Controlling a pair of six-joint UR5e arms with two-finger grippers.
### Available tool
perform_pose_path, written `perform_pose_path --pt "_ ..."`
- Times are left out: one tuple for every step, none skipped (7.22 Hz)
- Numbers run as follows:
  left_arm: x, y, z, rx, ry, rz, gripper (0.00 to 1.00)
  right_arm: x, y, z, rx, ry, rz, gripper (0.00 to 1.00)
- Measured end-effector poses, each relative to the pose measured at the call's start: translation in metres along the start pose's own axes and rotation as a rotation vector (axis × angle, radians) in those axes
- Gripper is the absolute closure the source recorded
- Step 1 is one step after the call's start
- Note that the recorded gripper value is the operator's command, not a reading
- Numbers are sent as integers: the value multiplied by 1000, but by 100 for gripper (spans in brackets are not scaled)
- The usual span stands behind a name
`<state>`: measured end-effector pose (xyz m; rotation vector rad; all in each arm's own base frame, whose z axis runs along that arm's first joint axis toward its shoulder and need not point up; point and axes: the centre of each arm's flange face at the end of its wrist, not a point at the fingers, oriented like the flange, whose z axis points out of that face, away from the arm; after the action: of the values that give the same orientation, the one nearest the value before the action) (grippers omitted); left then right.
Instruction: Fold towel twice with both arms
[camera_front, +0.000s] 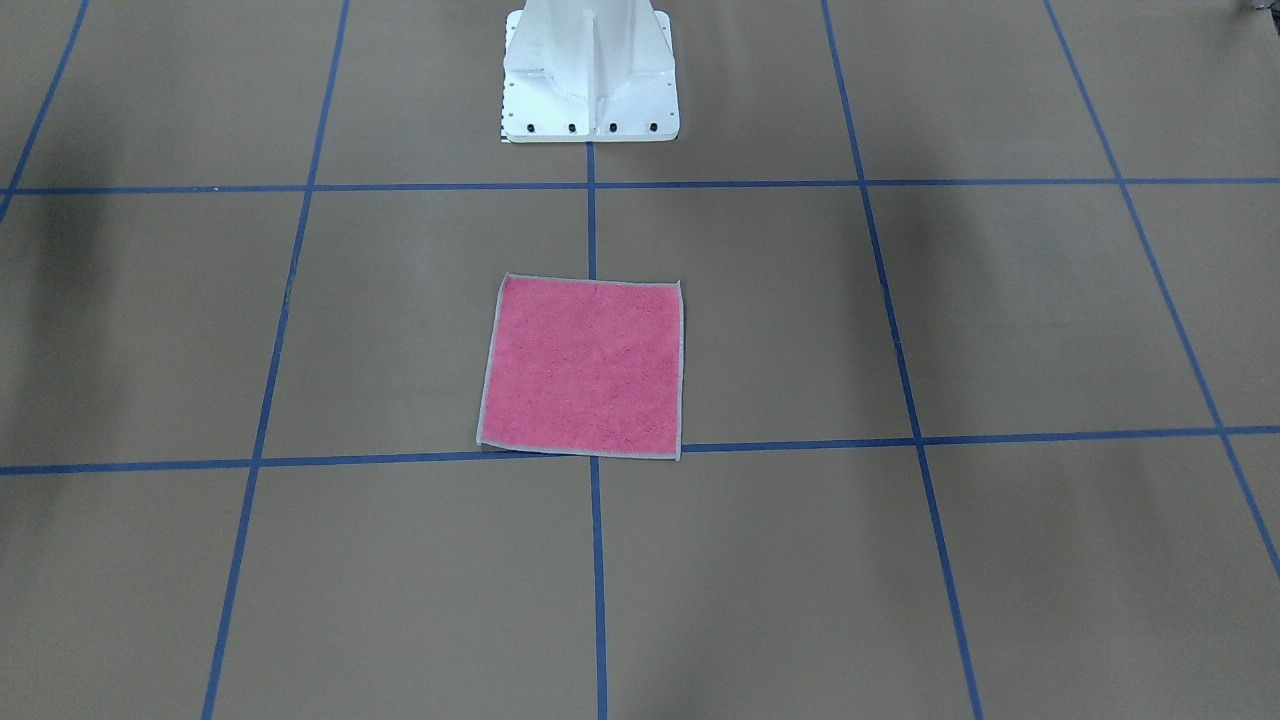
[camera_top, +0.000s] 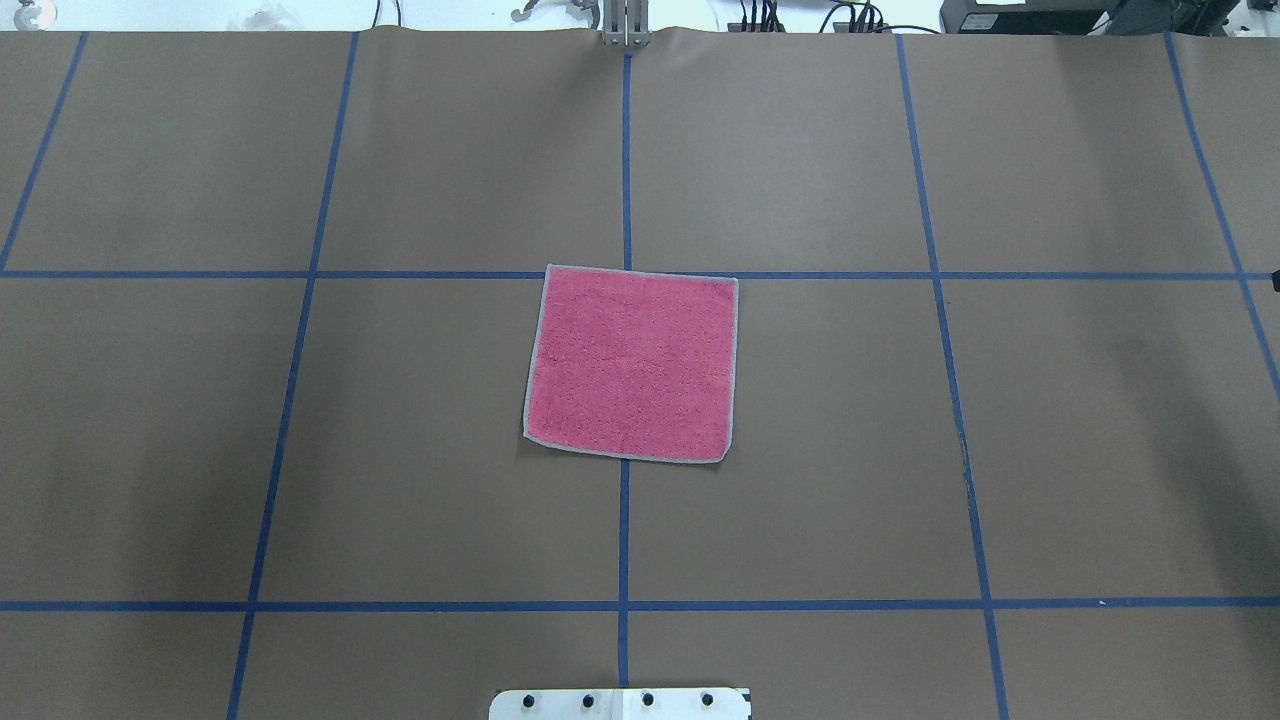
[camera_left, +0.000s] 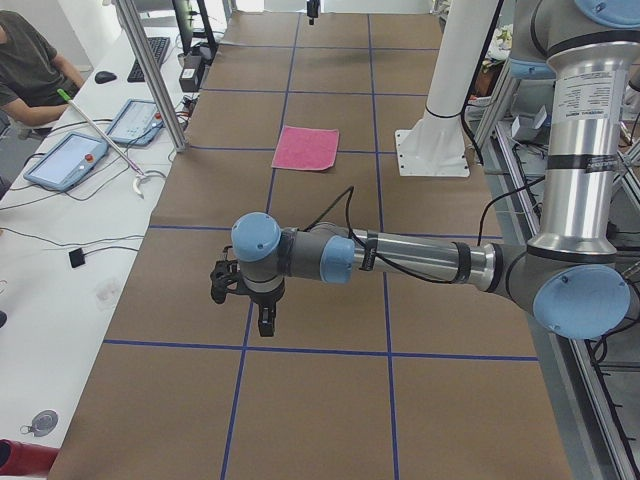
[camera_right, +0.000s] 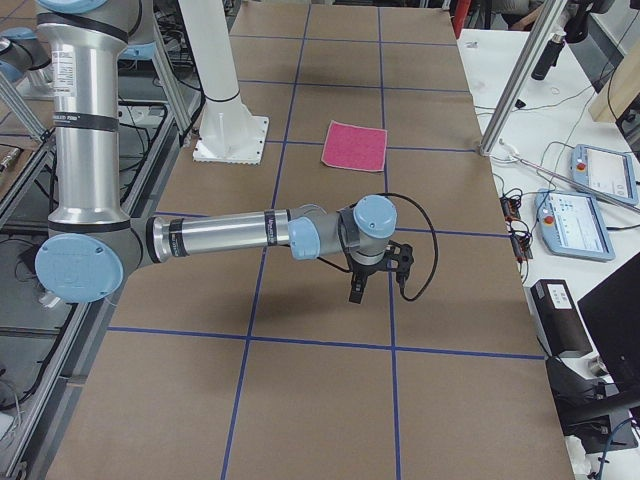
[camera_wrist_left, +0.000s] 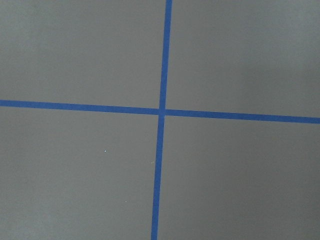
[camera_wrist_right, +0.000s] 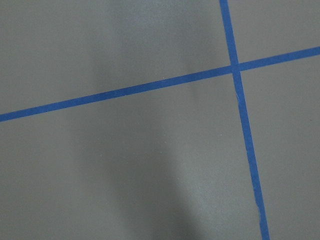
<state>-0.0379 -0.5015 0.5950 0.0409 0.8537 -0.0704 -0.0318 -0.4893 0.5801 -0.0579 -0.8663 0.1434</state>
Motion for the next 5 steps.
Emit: perform_pose_path --pt "24 -1 10 -5 35 -14 1 -13 0 5 13 -13 -54 0" --pt "56 -2 23 -8 60 -23 0 -29 2 12 26 -28 -97 0" --pt "91 -1 31 -6 84 -51 0 -41 3 16 30 -40 -100 0" --pt "126 3 35 -12 106 -96 0 -52 4 19 28 -48 -96 0" --pt "163 8 38 -25 127 -140 0 -62 4 22 24 -54 -102 0"
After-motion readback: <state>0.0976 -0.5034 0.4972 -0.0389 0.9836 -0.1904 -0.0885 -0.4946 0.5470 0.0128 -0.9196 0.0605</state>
